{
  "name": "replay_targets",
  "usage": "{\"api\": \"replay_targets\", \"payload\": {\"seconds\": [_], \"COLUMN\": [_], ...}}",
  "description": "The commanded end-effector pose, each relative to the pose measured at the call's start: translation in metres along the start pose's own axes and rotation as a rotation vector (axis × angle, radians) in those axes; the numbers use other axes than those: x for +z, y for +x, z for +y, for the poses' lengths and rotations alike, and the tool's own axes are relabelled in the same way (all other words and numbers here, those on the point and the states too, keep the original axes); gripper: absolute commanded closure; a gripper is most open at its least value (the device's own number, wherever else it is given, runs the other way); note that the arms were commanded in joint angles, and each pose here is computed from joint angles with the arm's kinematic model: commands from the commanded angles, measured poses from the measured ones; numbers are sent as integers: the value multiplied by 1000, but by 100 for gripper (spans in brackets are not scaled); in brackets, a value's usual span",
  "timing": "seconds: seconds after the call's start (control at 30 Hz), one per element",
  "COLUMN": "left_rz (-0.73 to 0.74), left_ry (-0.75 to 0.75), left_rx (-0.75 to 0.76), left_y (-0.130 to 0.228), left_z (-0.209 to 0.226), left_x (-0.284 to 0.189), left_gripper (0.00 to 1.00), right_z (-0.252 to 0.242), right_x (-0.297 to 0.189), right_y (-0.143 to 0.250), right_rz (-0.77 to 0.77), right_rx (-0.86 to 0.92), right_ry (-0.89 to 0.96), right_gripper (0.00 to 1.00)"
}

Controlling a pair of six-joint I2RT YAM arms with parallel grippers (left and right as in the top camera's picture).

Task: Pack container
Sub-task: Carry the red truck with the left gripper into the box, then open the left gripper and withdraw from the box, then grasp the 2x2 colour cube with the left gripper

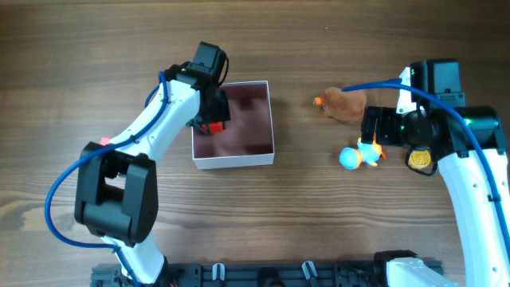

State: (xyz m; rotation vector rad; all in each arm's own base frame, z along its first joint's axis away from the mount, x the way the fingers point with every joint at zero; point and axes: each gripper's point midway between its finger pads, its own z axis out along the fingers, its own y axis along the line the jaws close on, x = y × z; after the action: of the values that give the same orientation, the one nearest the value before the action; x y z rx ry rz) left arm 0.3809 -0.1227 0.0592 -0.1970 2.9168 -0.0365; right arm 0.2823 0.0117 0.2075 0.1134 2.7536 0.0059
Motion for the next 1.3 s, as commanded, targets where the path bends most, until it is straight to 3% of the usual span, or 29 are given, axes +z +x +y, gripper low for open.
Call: {"api": "replay_targets", "payload": {"seconds": [0.0,0.33,0.47,0.53,0.67,0.77,0.87,1.0,1.07,1.27], "left_rz": [-9,-284,-388,-383,-266,-161,-55,36,76,34], "left_ry": [-8,-94,-140,-182,-211,-248,-203,-222,-163,-98], "left_rx": [36,46,-132,-321,-571,-550,-530,-824,-906,-1028], "left_y": [6,-9,-13,-8,10,23,35,59,66,60], "left_z": [-9,10,71,123,186,221,231,243,234,228], "left_x": [-11,-110,-163,-177,-163,-133,-102,-70,-50,-20], "left_gripper": [39,29,19,16,12,8,8,3,0,0], "right_z": [-2,-2,-2,-2,-2,-2,-2,-2,-2,-2], "right_x": [-4,-4,-4,-4,-4,-4,-4,-4,-4,-4], "right_y": [-7,-8,-7,-7,-7,-7,-7,-8,-7,-7], "right_rz": [-18,-18,-17,-17,-17,-17,-18,-18,-18,-17], "right_rx": [14,9,6,6,6,6,5,-1,-2,-2], "right_ry": [18,19,19,19,19,18,18,18,18,18], "right_gripper": [0,0,0,0,0,0,0,0,0,0]}}
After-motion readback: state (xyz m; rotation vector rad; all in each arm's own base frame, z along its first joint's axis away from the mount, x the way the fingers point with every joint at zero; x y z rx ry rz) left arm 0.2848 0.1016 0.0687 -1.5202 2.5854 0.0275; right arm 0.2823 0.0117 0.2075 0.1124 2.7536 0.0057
